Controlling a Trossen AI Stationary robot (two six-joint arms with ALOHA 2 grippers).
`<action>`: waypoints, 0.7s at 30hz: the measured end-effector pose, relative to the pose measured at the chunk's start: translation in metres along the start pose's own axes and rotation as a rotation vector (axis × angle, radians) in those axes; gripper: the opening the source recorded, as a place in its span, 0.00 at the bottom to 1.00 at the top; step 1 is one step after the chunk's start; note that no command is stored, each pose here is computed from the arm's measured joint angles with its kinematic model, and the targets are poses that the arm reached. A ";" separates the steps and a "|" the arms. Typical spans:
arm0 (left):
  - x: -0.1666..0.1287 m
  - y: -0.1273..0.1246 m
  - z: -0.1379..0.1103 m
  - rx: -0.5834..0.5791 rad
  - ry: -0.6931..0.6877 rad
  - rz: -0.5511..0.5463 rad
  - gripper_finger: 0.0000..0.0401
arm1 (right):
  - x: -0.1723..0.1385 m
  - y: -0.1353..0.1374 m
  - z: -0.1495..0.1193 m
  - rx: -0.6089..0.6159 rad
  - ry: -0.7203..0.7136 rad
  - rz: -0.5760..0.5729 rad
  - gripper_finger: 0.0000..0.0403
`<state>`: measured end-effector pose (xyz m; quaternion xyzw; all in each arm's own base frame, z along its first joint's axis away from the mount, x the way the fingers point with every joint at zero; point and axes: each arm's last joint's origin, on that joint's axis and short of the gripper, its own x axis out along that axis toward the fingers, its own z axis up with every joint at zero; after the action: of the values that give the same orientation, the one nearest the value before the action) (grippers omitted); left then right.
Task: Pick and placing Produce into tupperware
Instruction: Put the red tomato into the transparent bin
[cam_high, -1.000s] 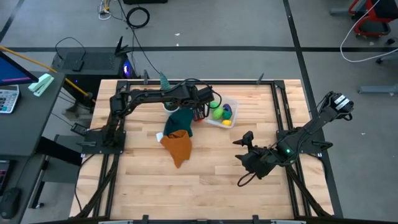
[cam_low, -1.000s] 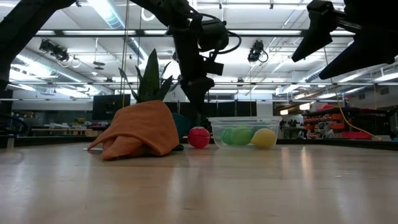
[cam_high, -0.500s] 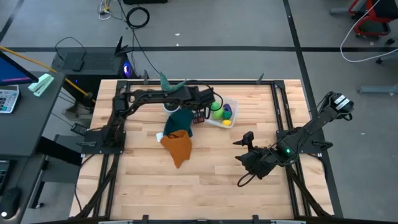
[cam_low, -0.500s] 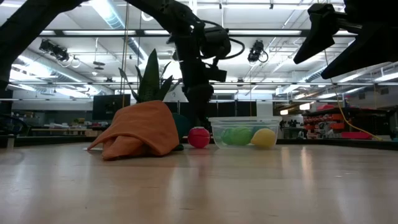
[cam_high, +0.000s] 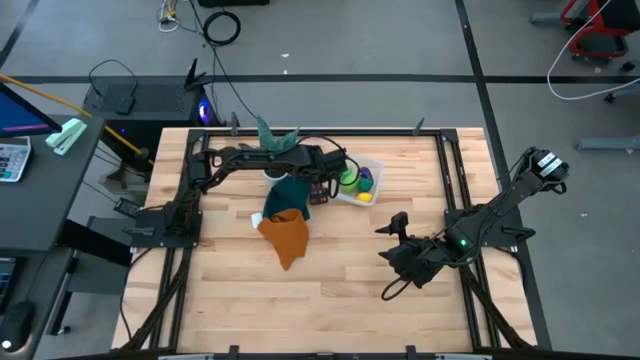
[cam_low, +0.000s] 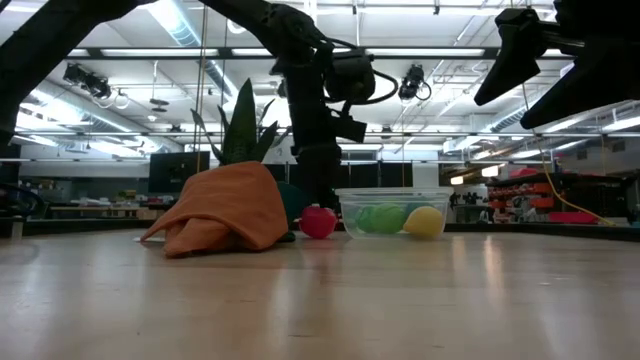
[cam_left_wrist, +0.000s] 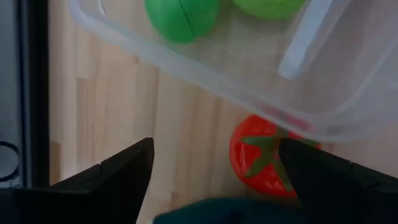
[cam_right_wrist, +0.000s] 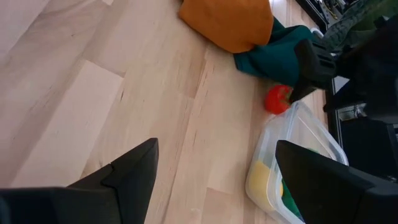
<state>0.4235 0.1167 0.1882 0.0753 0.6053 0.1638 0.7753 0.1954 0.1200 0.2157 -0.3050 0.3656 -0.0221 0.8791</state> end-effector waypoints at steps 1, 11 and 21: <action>0.000 0.000 -0.001 0.001 0.010 -0.007 0.90 | 0.000 0.000 0.000 0.000 0.000 0.000 0.71; 0.003 0.003 -0.008 -0.059 0.071 -0.047 0.94 | 0.000 0.000 0.000 0.000 0.000 0.001 0.71; 0.004 0.005 -0.007 -0.009 0.059 -0.060 0.94 | 0.000 0.000 0.000 0.000 -0.001 0.017 0.71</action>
<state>0.4163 0.1216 0.1844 0.0488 0.6291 0.1452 0.7621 0.1954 0.1204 0.2154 -0.3017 0.3678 -0.0144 0.8795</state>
